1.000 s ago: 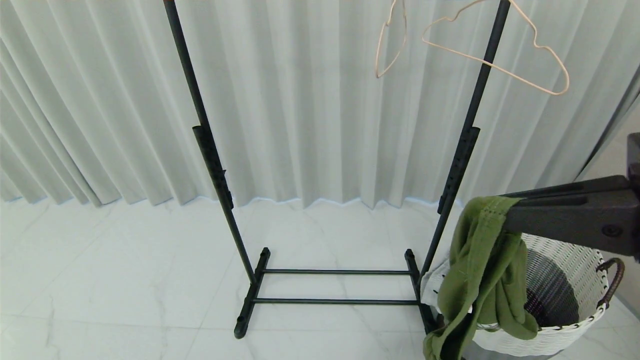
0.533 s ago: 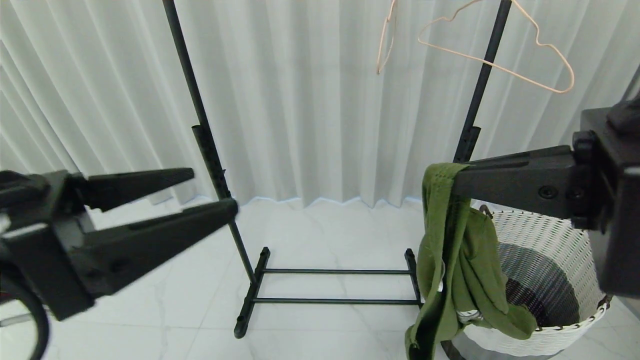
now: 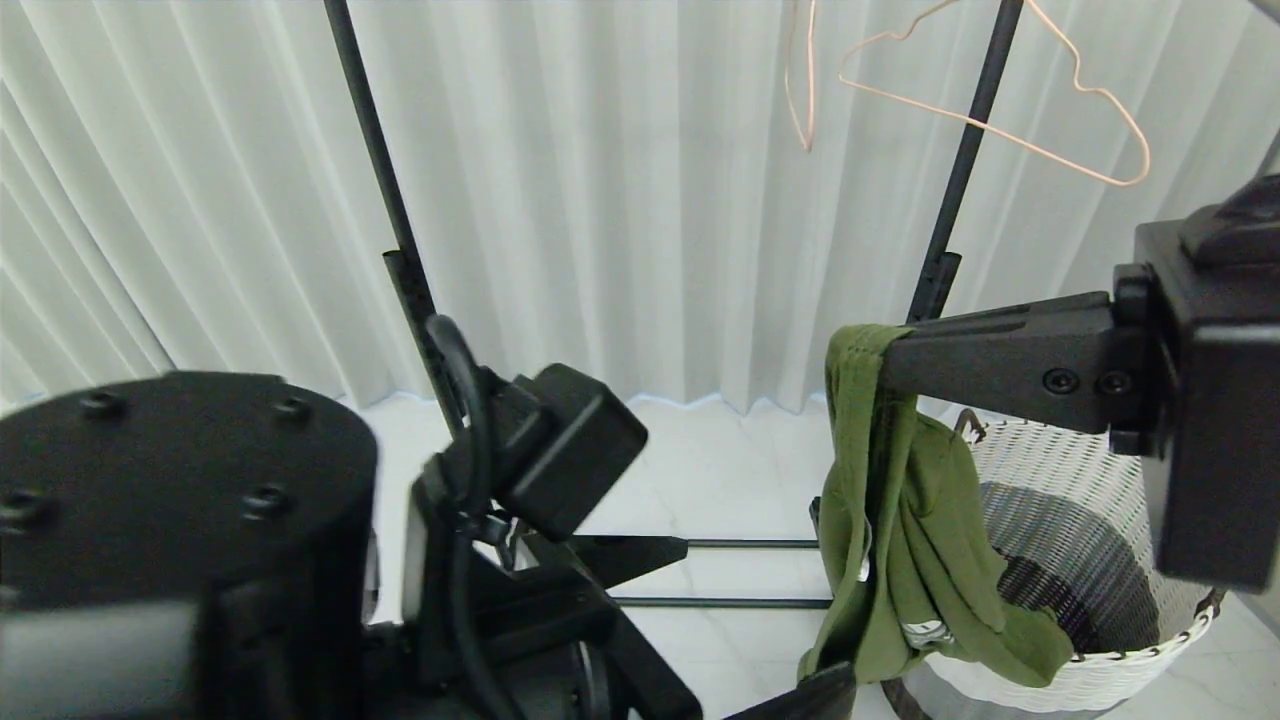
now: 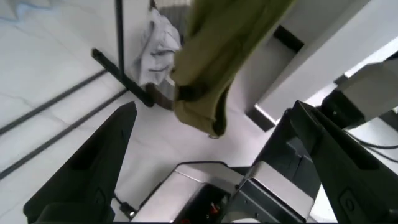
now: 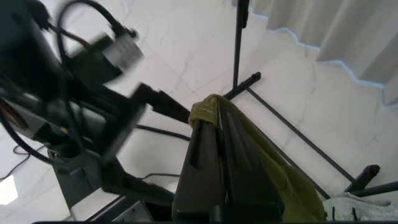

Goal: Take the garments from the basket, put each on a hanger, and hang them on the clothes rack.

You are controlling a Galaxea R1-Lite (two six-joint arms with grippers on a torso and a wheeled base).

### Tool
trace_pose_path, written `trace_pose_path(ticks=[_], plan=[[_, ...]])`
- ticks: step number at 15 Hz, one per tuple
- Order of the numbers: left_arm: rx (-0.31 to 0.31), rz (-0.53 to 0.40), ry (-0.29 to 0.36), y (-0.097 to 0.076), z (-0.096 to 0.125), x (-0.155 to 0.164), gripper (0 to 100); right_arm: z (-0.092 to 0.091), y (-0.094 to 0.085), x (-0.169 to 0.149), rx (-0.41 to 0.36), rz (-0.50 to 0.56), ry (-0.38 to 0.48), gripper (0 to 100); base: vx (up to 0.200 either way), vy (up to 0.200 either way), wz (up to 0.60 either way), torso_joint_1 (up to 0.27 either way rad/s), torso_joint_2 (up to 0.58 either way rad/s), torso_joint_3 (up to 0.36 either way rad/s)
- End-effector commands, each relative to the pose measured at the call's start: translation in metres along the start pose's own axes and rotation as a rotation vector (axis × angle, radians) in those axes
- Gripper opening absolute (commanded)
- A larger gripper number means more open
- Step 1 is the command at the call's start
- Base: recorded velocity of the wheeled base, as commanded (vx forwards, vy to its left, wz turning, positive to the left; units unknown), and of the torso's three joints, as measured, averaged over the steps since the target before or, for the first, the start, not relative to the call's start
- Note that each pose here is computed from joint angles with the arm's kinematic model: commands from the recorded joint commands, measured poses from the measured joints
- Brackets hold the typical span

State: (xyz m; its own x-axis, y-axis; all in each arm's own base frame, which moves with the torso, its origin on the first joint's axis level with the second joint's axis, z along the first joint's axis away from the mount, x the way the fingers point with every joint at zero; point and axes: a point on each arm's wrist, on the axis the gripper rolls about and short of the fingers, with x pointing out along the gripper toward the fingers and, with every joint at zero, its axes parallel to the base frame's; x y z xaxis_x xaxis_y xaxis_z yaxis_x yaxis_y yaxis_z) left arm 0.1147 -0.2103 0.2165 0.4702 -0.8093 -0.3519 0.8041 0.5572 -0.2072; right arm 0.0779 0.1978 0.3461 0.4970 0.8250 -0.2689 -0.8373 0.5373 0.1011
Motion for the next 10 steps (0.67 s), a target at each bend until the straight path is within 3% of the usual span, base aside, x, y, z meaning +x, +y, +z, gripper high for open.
trace_pose_path(ticks=[1,3,5,10], plan=[[0.006,0.096,0.098,0.003,-0.026,0.048,100,0.000,0.000,0.000,-0.001,0.000,-0.001,0,0.000,0.000,0.00,0.000,0.00,0.000],[-0.011,0.189,0.086,0.011,-0.033,0.069,100,0.000,0.000,-0.001,0.000,-0.001,-0.004,0,0.000,0.000,0.00,0.000,0.00,0.000],[-0.052,0.214,0.070,0.019,-0.033,0.075,100,0.000,0.000,-0.002,0.000,-0.001,-0.005,0,0.000,0.000,0.00,0.000,0.00,0.000],[-0.067,0.281,0.135,0.038,-0.048,0.092,100,0.001,0.000,-0.002,0.000,0.001,-0.007,0,0.000,0.000,0.00,0.000,0.00,0.000]])
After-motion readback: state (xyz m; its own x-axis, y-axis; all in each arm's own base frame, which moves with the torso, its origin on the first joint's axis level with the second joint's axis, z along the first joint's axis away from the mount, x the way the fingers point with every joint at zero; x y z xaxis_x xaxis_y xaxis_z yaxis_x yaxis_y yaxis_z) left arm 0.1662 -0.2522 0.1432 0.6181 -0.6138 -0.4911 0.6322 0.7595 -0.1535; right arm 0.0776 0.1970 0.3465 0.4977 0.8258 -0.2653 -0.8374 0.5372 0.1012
